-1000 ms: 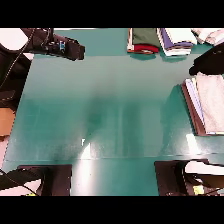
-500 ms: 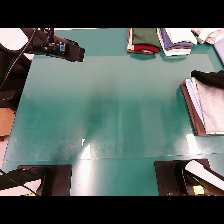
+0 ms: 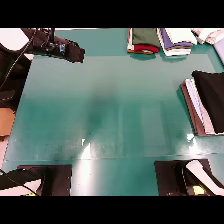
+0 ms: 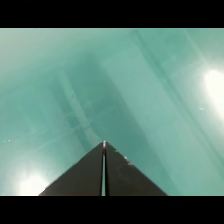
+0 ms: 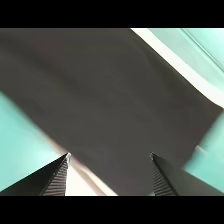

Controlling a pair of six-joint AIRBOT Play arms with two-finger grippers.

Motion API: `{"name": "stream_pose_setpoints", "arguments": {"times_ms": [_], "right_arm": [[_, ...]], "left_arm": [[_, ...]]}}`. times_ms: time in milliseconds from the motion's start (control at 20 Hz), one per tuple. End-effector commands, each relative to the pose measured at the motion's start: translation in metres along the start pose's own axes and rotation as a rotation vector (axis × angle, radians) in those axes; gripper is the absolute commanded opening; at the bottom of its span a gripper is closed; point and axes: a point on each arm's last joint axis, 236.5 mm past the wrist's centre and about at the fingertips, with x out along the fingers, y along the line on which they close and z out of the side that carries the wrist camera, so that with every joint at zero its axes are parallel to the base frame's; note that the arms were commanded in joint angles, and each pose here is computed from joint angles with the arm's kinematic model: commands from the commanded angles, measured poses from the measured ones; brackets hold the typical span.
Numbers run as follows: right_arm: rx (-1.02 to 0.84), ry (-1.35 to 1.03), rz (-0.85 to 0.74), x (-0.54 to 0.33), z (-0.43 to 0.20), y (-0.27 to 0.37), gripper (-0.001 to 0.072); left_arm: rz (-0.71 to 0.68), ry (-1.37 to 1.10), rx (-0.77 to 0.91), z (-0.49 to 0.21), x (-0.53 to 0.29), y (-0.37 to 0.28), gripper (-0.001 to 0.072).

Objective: Fold the shirts.

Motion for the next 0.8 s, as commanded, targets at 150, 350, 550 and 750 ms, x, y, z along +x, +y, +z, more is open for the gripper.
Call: {"name": "stream_pose_setpoints", "arguments": {"times_ms": [150,350,550,750], "right_arm": [[-0.339,-0.074,0.454,-0.040,-0.003,0.206,0.0581],[-0.621,0.064,0.630,-0.046,-0.077,0.307,0.0569],[-0.862,0.143,0.676,-0.046,-0.140,0.363,0.0128],[-1.025,0.136,0.655,-0.045,-0.169,0.389,0.0017]], "left_arm": [[0.004,-0.015,0.001,0.003,0.001,0.001,0.0021],[0.004,-0.017,0.000,0.004,0.001,0.001,0.0021],[0.004,-0.016,0.000,0.004,0.001,0.001,0.0021],[0.004,-0.016,0.000,0.004,0.001,0.001,0.0021]]}}
